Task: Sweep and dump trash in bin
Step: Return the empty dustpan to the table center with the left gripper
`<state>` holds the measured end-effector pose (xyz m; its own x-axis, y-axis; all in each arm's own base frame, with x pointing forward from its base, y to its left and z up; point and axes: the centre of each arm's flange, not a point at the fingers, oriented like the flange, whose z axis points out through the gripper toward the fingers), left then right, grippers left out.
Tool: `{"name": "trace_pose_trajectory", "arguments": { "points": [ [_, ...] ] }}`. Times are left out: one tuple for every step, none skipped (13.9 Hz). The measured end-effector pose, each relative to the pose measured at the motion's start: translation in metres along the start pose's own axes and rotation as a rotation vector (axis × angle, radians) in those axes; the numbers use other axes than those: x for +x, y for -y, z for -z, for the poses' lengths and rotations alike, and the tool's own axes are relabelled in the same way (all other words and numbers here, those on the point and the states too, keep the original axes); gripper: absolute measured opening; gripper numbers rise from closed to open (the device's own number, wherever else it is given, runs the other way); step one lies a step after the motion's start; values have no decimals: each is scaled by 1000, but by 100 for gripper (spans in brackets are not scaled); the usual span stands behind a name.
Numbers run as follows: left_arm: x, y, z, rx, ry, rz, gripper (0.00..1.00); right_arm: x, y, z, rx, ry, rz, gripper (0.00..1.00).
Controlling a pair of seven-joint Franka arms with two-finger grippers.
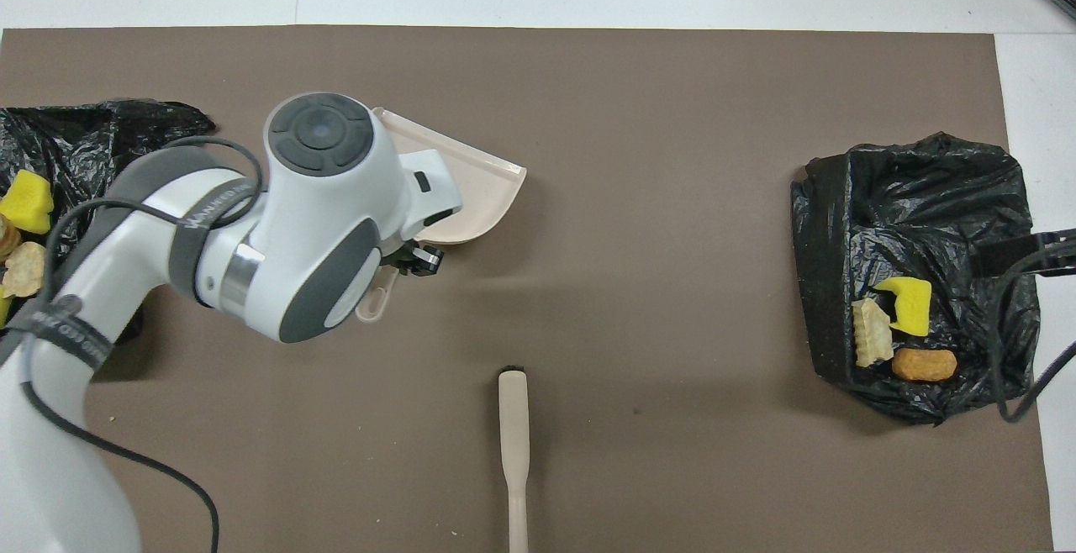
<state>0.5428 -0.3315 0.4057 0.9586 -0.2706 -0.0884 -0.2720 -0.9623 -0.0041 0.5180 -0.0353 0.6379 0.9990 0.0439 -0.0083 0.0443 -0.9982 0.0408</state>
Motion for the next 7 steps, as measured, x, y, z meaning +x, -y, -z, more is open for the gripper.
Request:
{"name": "trace_pose_trajectory", "arguments": {
  "points": [
    [4,-10,-6,-19,-20,41,31,0,0,0,0,0,0,100],
    [8,-19,-9,-44,-49,83,31,0,1,0,0,0,1,100],
    [11,-24,-12,-61,-69,109,31,0,1,0,0,0,2,100],
    [12,-28,-13,-73,-81,119,31,0,1,0,0,0,2,100],
    [12,-32,-14,-80,-85,121,31,0,1,0,0,0,2,100],
    [12,-36,-14,-84,-86,121,31,0,1,0,0,0,2,100],
    [12,-38,-15,-87,-86,121,31,0,1,0,0,0,2,100]
  ]
}}
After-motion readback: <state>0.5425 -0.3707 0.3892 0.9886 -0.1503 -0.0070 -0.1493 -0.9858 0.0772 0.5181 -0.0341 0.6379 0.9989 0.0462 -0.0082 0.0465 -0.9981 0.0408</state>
